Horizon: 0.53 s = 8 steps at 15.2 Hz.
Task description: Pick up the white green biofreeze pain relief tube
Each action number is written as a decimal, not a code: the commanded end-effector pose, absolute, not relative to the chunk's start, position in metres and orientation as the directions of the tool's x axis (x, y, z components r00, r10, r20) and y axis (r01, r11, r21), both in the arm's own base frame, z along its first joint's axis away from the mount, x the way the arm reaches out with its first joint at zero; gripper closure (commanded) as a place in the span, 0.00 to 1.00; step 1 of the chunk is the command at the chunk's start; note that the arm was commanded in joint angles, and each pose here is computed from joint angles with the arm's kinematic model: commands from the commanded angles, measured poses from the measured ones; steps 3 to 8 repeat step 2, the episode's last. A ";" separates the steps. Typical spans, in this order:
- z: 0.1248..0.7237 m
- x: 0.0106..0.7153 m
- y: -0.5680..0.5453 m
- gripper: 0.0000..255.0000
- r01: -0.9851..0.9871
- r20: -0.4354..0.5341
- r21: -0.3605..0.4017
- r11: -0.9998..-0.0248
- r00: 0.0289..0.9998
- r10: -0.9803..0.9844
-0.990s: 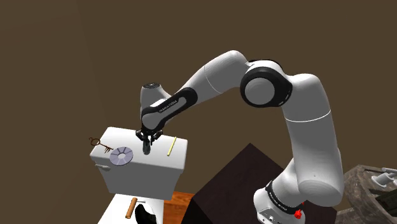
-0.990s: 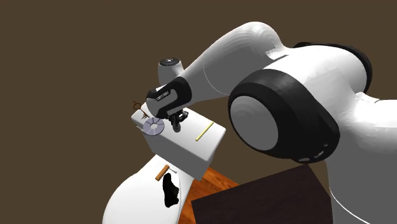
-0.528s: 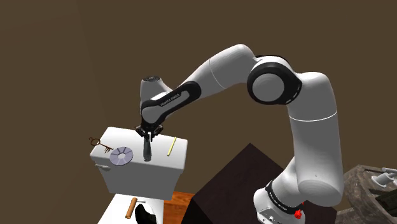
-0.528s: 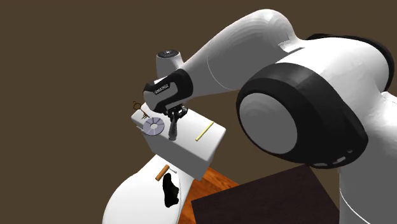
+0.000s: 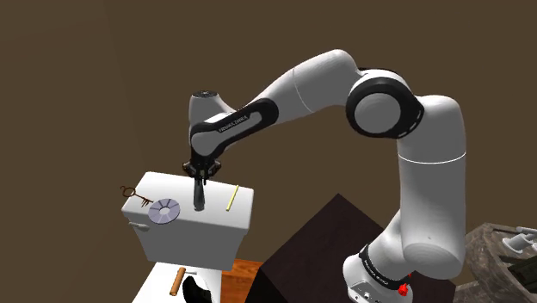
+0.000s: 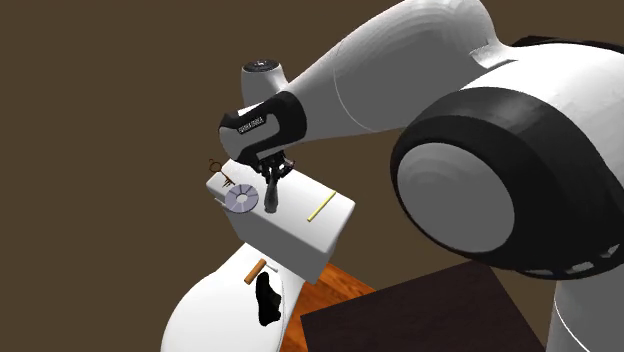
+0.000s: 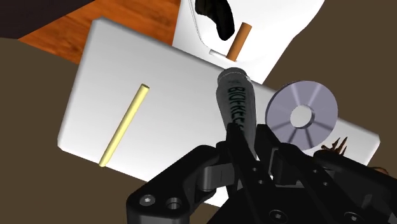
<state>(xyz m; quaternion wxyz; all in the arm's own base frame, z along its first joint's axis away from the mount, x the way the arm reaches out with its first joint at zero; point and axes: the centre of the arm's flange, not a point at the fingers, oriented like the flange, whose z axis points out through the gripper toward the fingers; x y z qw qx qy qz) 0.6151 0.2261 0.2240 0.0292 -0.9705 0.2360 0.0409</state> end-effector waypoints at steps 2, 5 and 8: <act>0.231 0.615 0.226 1.00 -0.461 -0.093 -0.037 -0.887 0.885 -0.456; 0.231 0.615 0.226 1.00 -0.461 -0.093 -0.037 -0.887 0.885 -0.456; 0.231 0.615 0.226 1.00 -0.461 -0.093 -0.037 -0.887 0.885 -0.456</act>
